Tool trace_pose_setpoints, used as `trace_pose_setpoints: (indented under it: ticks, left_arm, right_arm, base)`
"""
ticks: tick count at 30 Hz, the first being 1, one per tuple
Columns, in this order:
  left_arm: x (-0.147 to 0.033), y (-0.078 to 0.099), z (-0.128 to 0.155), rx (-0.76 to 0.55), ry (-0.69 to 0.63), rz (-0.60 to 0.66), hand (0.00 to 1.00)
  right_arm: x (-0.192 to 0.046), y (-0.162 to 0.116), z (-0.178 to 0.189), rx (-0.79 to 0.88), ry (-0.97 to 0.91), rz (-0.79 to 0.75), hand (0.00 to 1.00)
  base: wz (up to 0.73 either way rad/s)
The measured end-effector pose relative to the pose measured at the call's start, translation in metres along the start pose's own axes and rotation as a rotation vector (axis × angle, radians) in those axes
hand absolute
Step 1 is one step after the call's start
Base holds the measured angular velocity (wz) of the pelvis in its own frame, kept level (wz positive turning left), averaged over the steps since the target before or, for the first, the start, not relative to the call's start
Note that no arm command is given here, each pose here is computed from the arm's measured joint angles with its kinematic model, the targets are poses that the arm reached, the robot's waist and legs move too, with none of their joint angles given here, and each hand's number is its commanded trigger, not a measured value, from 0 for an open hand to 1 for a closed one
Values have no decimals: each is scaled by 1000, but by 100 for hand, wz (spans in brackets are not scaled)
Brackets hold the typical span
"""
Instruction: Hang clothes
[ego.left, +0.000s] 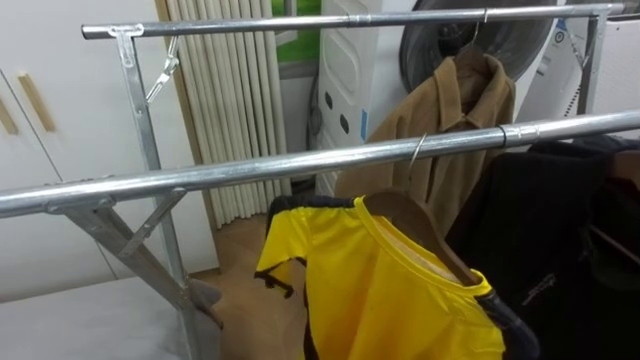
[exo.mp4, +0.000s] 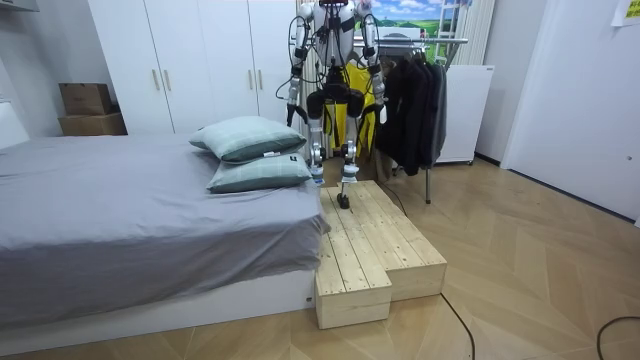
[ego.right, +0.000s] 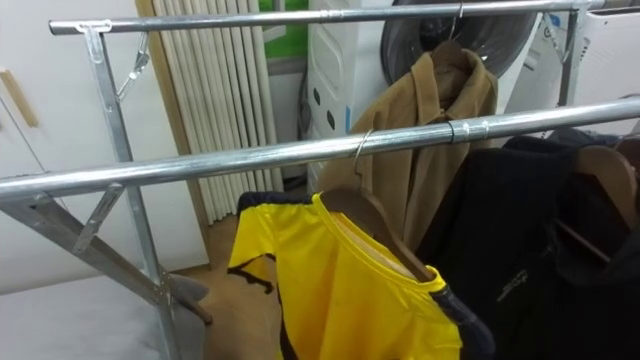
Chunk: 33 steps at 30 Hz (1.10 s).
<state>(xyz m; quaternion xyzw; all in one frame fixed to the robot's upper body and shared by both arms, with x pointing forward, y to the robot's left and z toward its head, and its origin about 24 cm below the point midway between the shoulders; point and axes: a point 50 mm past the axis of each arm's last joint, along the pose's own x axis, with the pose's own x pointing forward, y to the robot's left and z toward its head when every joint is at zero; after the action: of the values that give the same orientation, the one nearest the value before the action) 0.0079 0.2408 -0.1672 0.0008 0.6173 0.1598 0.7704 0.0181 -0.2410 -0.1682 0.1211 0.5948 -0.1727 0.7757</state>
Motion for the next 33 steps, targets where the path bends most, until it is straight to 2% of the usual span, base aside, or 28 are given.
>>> trace_pose_setpoints:
  ticks: [11,33]
  left_arm:
    - [0,-1,-2,-9,18,-53,0]
    - [1,-2,4,35,21,-59,0]
  right_arm:
    - [0,0,-6,42,35,-42,0]
    - [0,4,-12,84,58,-53,0]
  base:
    - [0]
    - [1]
